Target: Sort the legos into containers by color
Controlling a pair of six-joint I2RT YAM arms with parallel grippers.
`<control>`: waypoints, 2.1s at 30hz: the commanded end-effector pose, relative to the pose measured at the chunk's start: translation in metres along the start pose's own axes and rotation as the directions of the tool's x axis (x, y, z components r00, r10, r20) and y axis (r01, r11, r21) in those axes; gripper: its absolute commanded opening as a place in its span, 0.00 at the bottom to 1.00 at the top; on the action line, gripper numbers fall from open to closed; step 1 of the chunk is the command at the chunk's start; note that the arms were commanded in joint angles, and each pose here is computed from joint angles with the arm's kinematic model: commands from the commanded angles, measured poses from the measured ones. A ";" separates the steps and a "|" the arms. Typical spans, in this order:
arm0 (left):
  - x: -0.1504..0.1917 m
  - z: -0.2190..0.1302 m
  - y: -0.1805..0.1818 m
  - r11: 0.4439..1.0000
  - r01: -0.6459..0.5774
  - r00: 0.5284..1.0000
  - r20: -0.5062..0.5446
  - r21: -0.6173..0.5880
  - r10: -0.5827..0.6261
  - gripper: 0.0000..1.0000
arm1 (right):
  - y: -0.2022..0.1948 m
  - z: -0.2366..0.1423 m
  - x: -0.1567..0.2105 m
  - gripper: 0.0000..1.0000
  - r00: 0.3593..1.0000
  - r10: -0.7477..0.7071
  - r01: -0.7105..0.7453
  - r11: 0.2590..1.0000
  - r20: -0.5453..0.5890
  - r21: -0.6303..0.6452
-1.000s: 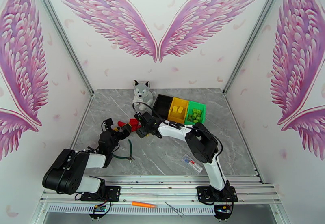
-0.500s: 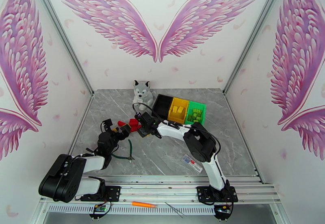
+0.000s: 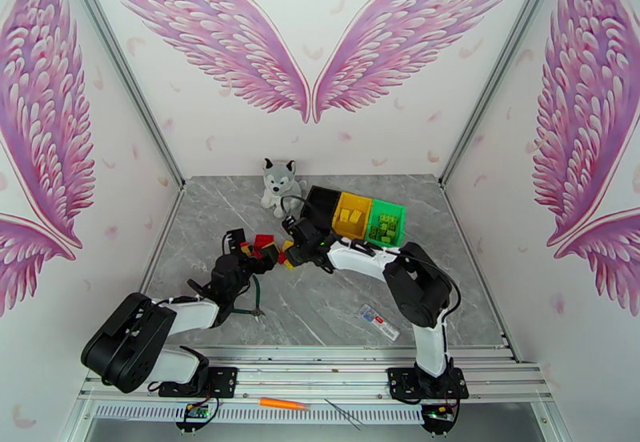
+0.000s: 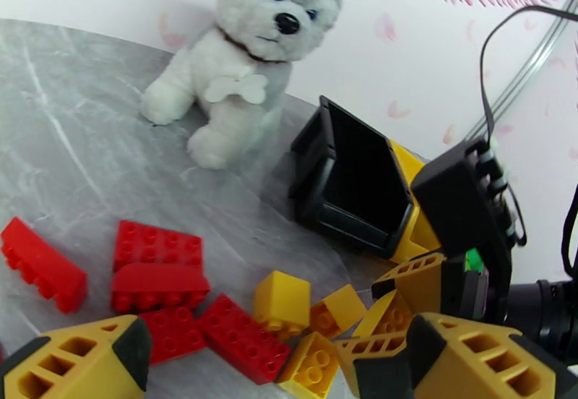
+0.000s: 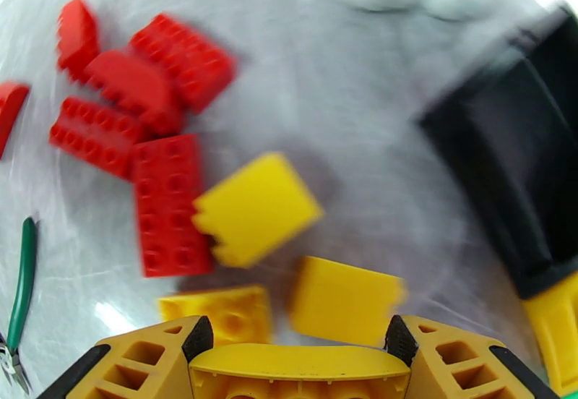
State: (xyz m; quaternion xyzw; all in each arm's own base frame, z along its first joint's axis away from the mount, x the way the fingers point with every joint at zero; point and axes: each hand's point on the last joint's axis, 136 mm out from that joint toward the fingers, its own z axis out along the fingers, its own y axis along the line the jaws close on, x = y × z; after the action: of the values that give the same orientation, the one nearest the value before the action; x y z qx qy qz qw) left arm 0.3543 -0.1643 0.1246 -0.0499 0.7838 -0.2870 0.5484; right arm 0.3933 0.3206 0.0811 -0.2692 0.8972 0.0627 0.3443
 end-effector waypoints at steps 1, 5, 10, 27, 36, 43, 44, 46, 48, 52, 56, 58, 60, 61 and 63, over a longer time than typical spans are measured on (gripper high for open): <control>0.002 0.017 -0.012 0.999 -0.041 0.999 -0.010 0.005 0.041 0.99 | -0.047 -0.021 -0.012 0.57 0.989 0.125 -0.132 0.987 0.076 0.094; 0.012 0.036 -0.035 0.996 -0.067 0.997 -0.035 0.053 0.068 0.99 | -0.096 -0.038 -0.009 0.57 0.968 0.223 -0.241 0.955 0.119 0.173; 0.021 0.053 -0.061 0.990 -0.110 0.992 -0.054 0.093 0.115 0.99 | -0.140 -0.052 -0.020 0.57 0.938 0.308 -0.338 0.915 0.159 0.220; 0.018 0.053 -0.064 0.986 -0.149 0.987 -0.049 0.077 0.153 0.99 | -0.186 -0.027 -0.037 0.82 0.900 0.418 -0.436 0.852 0.125 0.290; 0.008 0.035 -0.042 0.989 -0.147 0.989 -0.024 0.013 0.147 0.99 | -0.129 -0.045 -0.044 0.81 0.929 0.340 -0.364 0.911 0.147 0.195; -0.001 0.021 -0.005 0.998 -0.052 0.999 -0.005 -0.030 0.052 0.99 | -0.050 -0.033 -0.018 0.83 0.970 0.231 -0.237 0.967 0.073 0.092; -0.003 0.019 0.001 0.999 -0.037 0.999 0.000 -0.037 0.037 0.99 | -0.039 -0.031 -0.013 0.83 0.975 0.215 -0.219 0.973 0.060 0.076; -0.005 0.014 0.010 0.999 -0.013 1.000 0.009 -0.048 0.014 0.99 | -0.018 -0.026 -0.002 0.84 0.982 0.188 -0.189 0.981 0.033 0.046; -0.007 0.010 0.018 0.998 -0.002 1.000 0.017 -0.061 0.003 0.99 | 0.001 -0.021 0.008 0.85 0.987 0.160 -0.160 0.987 0.012 0.010; -0.009 0.007 0.027 0.997 0.009 1.000 0.024 -0.079 -0.007 0.99 | 0.035 -0.015 0.025 0.88 0.995 0.096 -0.097 0.993 -0.021 -0.063; -0.008 0.005 0.032 0.997 0.024 0.999 0.027 -0.079 -0.022 0.99 | 0.058 -0.004 0.043 0.89 0.997 0.038 -0.045 0.994 -0.067 -0.102; -0.008 0.004 0.033 0.997 0.028 0.999 0.028 -0.078 -0.026 0.99 | 0.064 0.003 0.050 0.89 0.996 0.017 -0.026 0.994 -0.086 -0.107; -0.009 0.002 0.034 0.996 0.027 0.999 0.031 -0.080 -0.024 0.99 | 0.066 0.009 0.054 0.88 0.995 0.006 -0.016 0.995 -0.097 -0.103; -0.010 0.001 0.034 0.996 0.027 0.999 0.033 -0.081 -0.024 0.99 | 0.068 0.012 0.055 0.86 0.995 0.001 -0.012 0.994 -0.100 -0.107; -0.010 -0.001 0.035 0.996 0.027 0.999 0.035 -0.086 -0.024 0.99 | 0.070 0.018 0.055 0.84 0.995 0.000 -0.011 0.994 -0.105 -0.106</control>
State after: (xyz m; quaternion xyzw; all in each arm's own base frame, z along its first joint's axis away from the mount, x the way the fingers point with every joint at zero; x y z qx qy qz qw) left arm 0.3677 -0.1326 0.1036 -0.0880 0.7975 -0.2492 0.5423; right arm 0.3284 0.3504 0.0272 -0.2794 0.9149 0.0900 0.2771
